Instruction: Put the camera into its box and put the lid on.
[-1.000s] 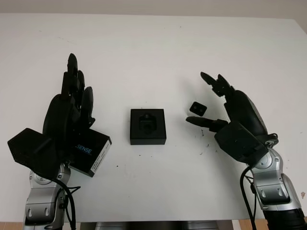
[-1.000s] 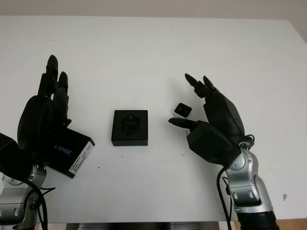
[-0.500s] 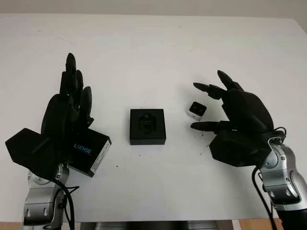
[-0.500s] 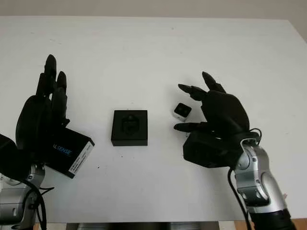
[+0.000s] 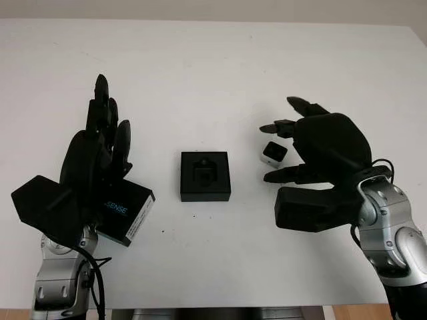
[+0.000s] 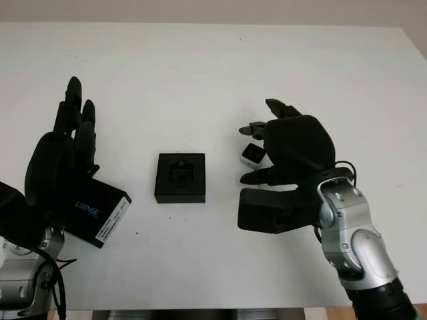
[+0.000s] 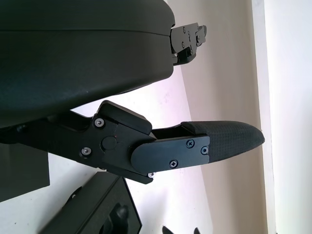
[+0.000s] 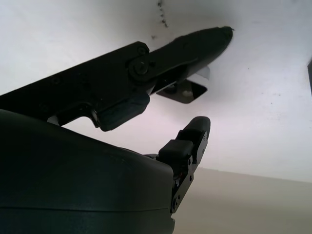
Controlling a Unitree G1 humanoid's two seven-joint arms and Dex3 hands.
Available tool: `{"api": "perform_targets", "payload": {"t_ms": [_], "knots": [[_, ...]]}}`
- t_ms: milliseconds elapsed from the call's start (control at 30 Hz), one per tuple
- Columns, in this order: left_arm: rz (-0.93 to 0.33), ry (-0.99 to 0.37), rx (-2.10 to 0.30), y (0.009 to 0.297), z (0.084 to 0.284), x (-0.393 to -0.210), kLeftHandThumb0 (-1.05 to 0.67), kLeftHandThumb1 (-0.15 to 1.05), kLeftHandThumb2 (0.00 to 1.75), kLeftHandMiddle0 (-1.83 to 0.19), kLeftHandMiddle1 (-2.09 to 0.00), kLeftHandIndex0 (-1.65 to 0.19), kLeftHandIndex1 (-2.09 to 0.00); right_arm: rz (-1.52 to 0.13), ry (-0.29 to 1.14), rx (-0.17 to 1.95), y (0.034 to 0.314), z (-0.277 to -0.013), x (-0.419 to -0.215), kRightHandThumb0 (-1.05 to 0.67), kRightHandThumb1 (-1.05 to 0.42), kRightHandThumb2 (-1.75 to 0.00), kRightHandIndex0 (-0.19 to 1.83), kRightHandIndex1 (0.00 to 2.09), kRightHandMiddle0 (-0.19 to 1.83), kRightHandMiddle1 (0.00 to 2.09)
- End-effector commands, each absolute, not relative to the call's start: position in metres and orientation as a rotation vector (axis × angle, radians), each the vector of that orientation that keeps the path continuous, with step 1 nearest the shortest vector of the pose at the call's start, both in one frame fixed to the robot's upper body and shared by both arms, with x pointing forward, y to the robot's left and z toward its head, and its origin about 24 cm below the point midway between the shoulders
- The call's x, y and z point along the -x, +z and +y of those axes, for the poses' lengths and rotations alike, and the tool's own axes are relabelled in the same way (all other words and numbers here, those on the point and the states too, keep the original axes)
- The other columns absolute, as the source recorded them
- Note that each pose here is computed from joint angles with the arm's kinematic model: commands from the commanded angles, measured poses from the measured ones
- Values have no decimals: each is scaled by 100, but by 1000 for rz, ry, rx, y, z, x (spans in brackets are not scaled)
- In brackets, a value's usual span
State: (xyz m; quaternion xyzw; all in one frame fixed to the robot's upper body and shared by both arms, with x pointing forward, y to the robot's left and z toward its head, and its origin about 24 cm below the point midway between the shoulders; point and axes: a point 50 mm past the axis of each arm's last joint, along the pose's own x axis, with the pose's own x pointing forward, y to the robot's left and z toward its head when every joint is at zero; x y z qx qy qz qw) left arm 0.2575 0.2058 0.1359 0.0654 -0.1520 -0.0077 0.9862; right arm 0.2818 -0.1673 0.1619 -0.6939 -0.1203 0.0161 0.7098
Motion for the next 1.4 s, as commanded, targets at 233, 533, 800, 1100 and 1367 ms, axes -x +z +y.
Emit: {"api": "perform_targets", "payload": {"t_ms": [233,533,800,1100,1367], "knots": [[-327,-30,-117,138,203,-261,-86,105,58,19,0,19,0,-252,-142,1615,166,-144,-280,-96,-105,-15,26,8,58,30],[-329,-43,-104,137,202,-263,-84,105,58,19,0,19,0,-240,-219,1646,166,-137,-277,-95,-105,-17,25,5,26,99],[-327,-24,-108,137,204,-262,-85,105,55,19,0,19,0,-224,-232,1661,169,-142,-271,-94,-105,-15,22,4,15,122],[-326,-18,-118,139,204,-263,-86,105,53,19,0,19,0,-134,-197,1700,170,-147,-265,-90,-102,-6,17,4,10,94],[-325,-11,-119,139,204,-262,-87,105,51,19,0,19,0,-89,-183,1699,170,-151,-264,-81,-94,-5,13,5,20,67]]}}
